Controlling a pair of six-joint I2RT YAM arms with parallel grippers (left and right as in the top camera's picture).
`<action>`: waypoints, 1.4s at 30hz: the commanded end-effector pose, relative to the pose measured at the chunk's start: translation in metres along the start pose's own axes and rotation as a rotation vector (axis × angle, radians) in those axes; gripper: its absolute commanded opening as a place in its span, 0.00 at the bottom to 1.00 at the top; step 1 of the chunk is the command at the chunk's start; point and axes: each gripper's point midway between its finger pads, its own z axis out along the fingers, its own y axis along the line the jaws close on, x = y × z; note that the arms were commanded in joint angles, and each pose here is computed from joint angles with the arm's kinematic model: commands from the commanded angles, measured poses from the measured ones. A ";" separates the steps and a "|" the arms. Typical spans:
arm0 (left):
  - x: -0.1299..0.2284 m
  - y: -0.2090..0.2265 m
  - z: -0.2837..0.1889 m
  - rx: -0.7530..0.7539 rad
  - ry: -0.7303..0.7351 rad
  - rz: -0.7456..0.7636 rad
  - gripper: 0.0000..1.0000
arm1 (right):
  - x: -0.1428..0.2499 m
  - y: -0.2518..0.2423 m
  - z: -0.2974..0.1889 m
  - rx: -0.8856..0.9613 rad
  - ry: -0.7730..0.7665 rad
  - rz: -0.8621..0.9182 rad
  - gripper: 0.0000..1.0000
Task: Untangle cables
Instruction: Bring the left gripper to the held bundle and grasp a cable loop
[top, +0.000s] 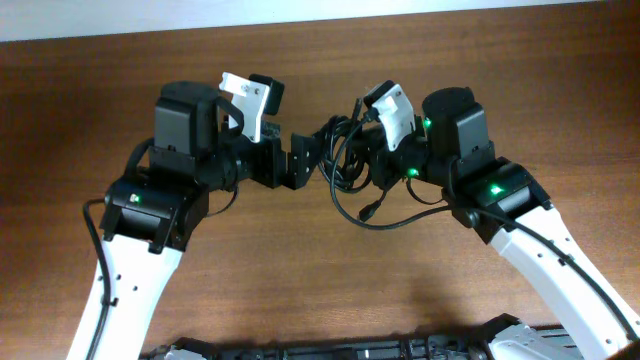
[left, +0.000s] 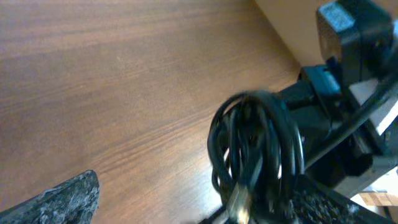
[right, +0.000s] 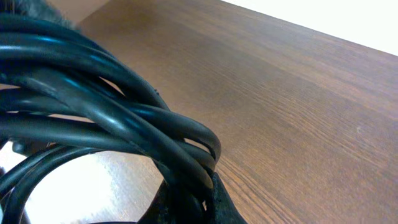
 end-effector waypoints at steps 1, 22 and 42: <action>0.007 0.001 0.003 -0.002 0.037 -0.023 0.99 | -0.016 -0.020 -0.008 0.146 -0.063 0.139 0.04; -0.003 -0.018 0.005 0.078 0.006 -0.061 0.99 | -0.039 -0.027 -0.011 0.165 -0.182 0.346 0.04; -0.009 -0.007 0.039 0.032 0.008 -0.158 0.83 | -0.039 -0.012 -0.009 0.079 -0.164 0.338 0.04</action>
